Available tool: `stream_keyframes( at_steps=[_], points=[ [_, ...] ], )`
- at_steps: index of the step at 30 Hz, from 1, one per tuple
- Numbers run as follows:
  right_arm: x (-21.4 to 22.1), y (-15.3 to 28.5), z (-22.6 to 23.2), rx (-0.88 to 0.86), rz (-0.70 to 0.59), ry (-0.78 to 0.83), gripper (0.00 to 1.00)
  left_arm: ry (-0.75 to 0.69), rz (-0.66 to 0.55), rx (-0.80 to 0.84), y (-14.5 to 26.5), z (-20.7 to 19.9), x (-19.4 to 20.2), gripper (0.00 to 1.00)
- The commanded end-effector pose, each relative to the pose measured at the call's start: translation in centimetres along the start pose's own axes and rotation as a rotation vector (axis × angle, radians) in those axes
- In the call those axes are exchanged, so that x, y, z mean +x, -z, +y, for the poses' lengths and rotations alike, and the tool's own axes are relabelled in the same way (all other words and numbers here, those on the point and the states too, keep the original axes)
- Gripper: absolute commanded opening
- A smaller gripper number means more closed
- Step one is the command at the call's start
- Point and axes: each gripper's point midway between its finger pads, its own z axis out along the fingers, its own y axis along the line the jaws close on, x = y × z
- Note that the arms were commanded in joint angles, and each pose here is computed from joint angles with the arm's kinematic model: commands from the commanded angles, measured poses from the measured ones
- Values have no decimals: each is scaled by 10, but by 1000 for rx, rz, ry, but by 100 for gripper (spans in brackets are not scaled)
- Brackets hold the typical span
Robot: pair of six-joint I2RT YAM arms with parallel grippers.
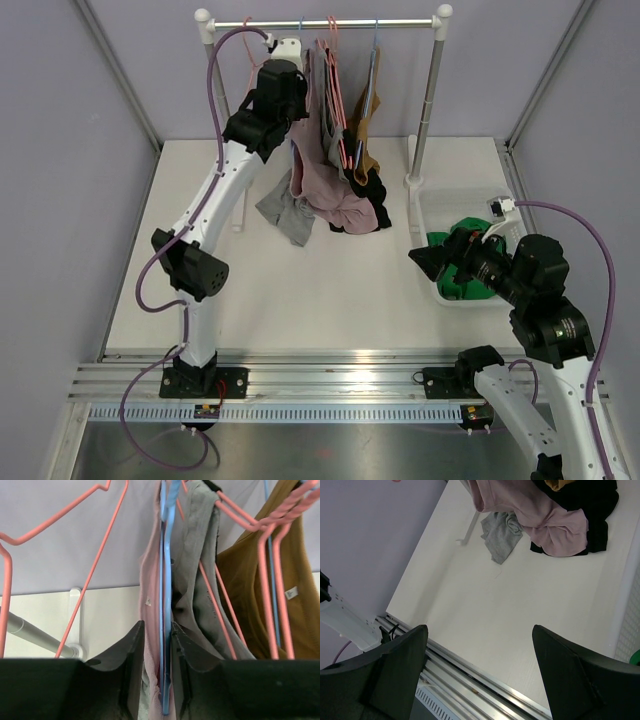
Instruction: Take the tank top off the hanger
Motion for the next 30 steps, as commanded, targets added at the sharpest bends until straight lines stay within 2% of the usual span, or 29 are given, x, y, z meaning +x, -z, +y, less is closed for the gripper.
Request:
stream_keyframes(
  at_steps=[1,2,5,10,17,21,25,30],
  points=[
    [-14,9,15,-43,-37,43,92,30,-44,30,1,-2,-18,22],
    [-15,10,15,-43,-41,45,92,30,-43,30,1,-2,-18,11],
    [-15,9,15,-39,-39,48,92,29,-58,34,6,0,-26,0],
    [-18,10,17,-43,-45,49,92,60,-103,47,25,1,-48,0],
    [-22,17,21,-41,-52,71,92,109,-197,94,77,6,-93,0],
    [-26,24,21,-24,-63,88,93,124,-221,124,103,9,-105,0],
    [-29,28,28,-38,-68,93,93,144,-212,180,126,6,-105,0],
    [-40,35,34,-35,-81,122,95,160,-140,224,149,5,-79,0]
  ],
)
